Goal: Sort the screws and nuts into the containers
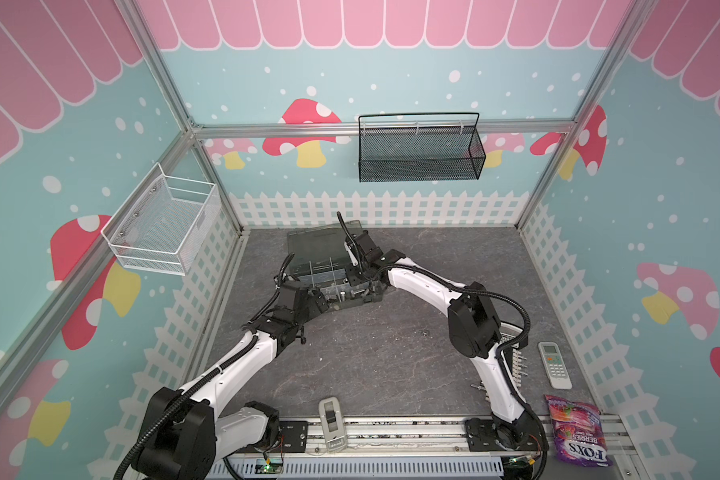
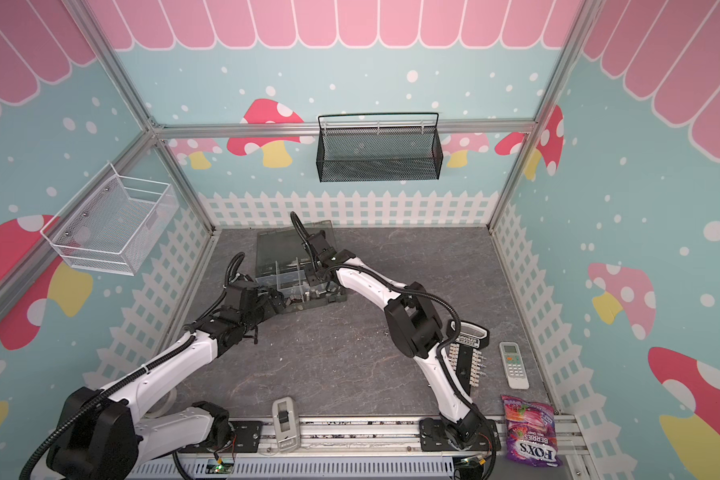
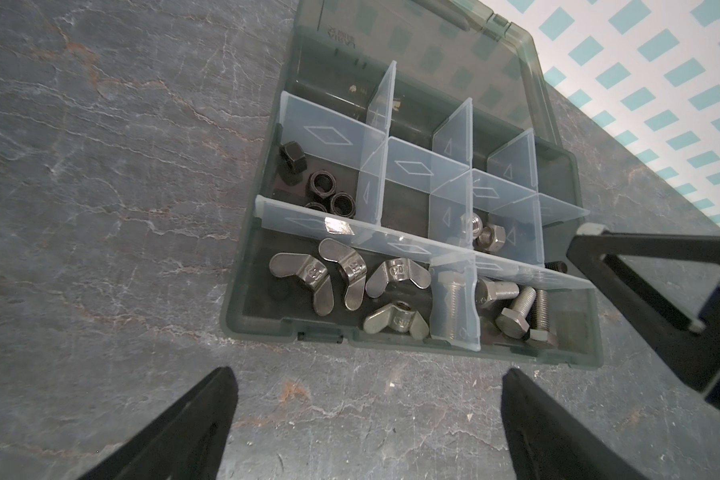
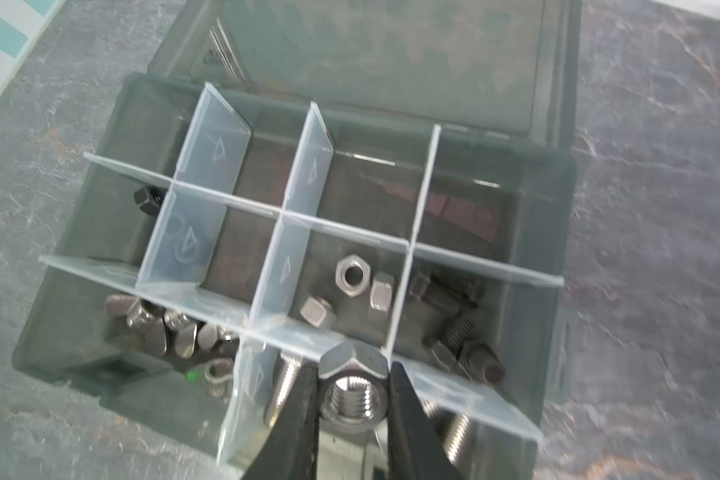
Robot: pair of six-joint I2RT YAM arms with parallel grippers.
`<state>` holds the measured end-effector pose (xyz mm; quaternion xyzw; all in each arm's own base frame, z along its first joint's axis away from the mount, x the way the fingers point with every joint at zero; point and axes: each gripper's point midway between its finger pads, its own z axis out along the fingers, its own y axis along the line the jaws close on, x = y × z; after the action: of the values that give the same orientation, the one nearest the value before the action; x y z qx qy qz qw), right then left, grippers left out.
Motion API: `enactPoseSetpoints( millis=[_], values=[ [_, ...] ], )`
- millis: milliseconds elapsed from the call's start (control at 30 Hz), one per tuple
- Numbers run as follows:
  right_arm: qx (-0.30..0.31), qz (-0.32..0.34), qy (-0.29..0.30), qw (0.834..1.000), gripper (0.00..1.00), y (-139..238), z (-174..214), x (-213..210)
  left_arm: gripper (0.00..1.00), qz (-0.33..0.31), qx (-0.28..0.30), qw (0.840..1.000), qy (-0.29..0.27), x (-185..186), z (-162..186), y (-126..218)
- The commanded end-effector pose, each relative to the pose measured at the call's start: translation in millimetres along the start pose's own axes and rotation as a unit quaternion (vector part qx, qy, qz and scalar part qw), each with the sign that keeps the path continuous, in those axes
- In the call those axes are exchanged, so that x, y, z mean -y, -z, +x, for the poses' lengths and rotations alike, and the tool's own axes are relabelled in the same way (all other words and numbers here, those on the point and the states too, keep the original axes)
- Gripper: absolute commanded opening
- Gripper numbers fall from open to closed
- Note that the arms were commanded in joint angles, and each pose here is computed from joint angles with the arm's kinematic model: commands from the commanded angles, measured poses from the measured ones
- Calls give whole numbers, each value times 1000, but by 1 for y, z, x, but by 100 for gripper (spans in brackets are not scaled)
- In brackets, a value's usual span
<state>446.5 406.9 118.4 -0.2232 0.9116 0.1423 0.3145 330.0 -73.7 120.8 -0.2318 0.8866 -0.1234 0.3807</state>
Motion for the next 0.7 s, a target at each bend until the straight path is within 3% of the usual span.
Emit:
enactPoseSetpoints(
  millis=[0,400,667],
  values=[
    [-2,-11,19,1000,13,-12,-1,-10,100,-4,10,1000,12,-4,-3,0],
    [-10,-25,19,999,34,-25,-2,-17,100,-6,17,1000,11,-4,-7,1],
    [1,-23,18,1000,38,-14,-12,-17,100,-8,18,1000,12,-6,-8,1]
  ],
)
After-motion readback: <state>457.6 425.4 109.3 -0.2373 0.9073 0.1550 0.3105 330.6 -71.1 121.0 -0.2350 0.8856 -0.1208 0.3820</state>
